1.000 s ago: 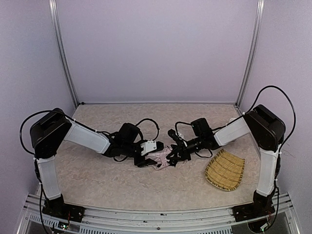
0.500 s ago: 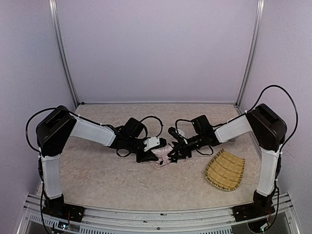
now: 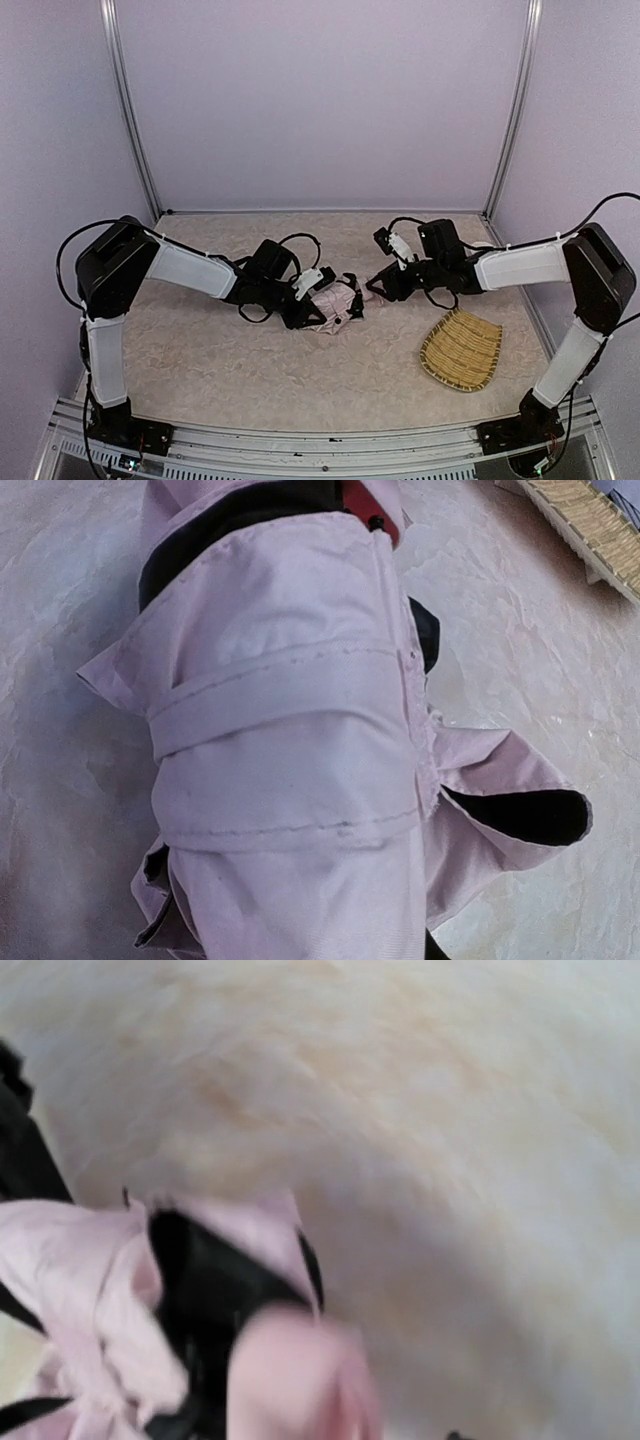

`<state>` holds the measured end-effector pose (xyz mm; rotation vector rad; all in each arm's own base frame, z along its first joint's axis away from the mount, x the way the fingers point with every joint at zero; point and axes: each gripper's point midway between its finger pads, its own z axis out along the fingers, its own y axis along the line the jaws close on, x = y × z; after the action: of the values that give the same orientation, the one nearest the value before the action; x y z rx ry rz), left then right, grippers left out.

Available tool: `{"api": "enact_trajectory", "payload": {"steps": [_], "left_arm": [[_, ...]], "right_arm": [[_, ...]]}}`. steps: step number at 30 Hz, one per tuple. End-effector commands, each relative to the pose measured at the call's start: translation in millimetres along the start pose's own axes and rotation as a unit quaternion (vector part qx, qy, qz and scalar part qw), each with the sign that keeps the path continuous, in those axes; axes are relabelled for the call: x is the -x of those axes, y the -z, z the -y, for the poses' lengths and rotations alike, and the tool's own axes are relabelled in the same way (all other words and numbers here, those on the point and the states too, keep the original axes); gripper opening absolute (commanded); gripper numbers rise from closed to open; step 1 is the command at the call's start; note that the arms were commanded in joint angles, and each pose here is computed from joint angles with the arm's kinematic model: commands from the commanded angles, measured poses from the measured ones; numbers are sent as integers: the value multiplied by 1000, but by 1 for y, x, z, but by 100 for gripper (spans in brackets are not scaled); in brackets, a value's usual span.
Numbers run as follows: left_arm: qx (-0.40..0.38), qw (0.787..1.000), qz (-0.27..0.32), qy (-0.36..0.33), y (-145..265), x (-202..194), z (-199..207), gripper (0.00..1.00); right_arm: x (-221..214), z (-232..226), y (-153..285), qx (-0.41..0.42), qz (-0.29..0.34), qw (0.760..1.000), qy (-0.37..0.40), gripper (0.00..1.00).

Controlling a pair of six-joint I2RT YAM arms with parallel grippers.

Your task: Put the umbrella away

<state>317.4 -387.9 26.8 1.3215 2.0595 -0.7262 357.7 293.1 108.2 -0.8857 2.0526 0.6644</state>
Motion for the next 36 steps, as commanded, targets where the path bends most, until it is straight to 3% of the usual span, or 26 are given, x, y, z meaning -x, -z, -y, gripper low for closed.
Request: {"api": "enact_trajectory", "payload": {"steps": [1,9,27,28,34,36], "left_arm": [[-11,993,-68,94,-14,-58,0,0],[-27,991,-68,110,-17,-57,0,0],[-16,992,-71,103,-16,-56,-4,0],[-15,992,-72,103,-16,-57,-4,0],[-13,992,-73,97,-14,-56,-4,0],[-11,993,-73,97,-13,-56,-6,0]], "right_arm": [[-41,-2,7,-21,-36,988,-148,46],[-70,-53,-38,-26,-86,995,-44,47],[-108,-82,-76,-58,-170,984,1,50],[-113,-81,-76,-62,-178,982,-2,48],[-127,-74,-67,-81,-187,979,-13,12],[-132,-73,-66,-84,-193,978,-14,6]]}}
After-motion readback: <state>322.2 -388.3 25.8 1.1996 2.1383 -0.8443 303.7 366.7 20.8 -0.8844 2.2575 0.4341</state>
